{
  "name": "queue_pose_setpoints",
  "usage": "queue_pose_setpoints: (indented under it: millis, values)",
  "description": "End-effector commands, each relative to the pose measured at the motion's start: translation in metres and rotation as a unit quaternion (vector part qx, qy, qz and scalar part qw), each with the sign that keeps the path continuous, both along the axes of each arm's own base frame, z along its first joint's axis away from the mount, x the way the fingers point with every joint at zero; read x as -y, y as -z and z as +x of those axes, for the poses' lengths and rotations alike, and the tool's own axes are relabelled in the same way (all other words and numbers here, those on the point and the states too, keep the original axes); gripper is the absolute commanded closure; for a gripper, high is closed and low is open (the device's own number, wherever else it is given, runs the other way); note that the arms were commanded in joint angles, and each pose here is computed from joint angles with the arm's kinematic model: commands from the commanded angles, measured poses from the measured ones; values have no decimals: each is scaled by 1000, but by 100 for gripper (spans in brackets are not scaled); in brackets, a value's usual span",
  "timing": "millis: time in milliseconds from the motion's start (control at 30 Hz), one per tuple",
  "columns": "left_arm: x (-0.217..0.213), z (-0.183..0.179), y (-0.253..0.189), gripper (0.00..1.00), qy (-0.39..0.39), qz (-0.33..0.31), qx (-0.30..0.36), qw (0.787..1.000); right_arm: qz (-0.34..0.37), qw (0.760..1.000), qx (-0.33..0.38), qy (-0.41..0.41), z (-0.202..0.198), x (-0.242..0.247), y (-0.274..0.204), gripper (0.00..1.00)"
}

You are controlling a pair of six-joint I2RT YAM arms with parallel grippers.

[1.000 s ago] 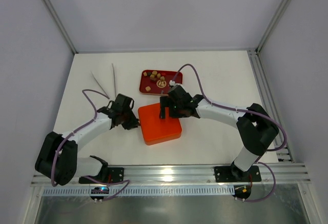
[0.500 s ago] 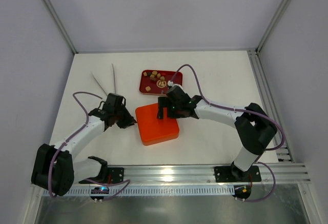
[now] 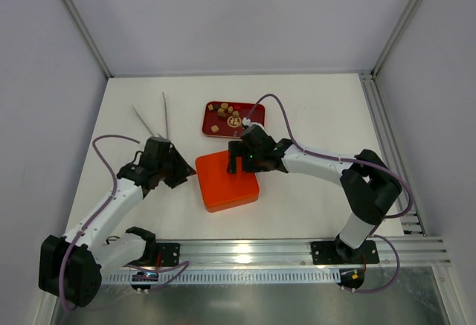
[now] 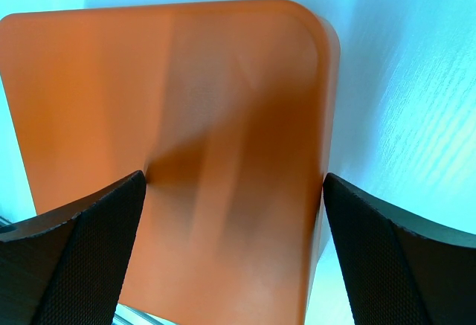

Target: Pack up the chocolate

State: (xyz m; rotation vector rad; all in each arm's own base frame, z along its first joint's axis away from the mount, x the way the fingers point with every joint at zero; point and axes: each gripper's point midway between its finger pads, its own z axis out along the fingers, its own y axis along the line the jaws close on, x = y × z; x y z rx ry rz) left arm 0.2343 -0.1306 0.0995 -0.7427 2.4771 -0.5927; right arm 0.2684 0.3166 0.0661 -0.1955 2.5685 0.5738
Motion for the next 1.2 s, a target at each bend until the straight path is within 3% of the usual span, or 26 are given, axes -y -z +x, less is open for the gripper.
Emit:
queue_pose_setpoints:
  millis: [0,367,600,800,967,1167]
  values:
    - [7,0,-4,56,16,-20,6,1000,-52,998,-33,-5,-16,18,29,0]
    - [32,-24,35,51,72,-51,-30,996,-46,998,-31,-5,-16,16,27,0]
    - [29,-46,71,68,60,-21,-88,994,-43,999,-25,-5,-16,17,23,0]
    - [29,-60,92,74,59,14,-123,991,-45,999,-25,-4,-18,20,24,0]
    - [30,-67,108,74,68,38,-150,986,-49,998,-34,-7,-24,24,33,0]
    - [33,-72,117,67,75,45,-169,982,-46,998,-41,-7,-29,26,40,0]
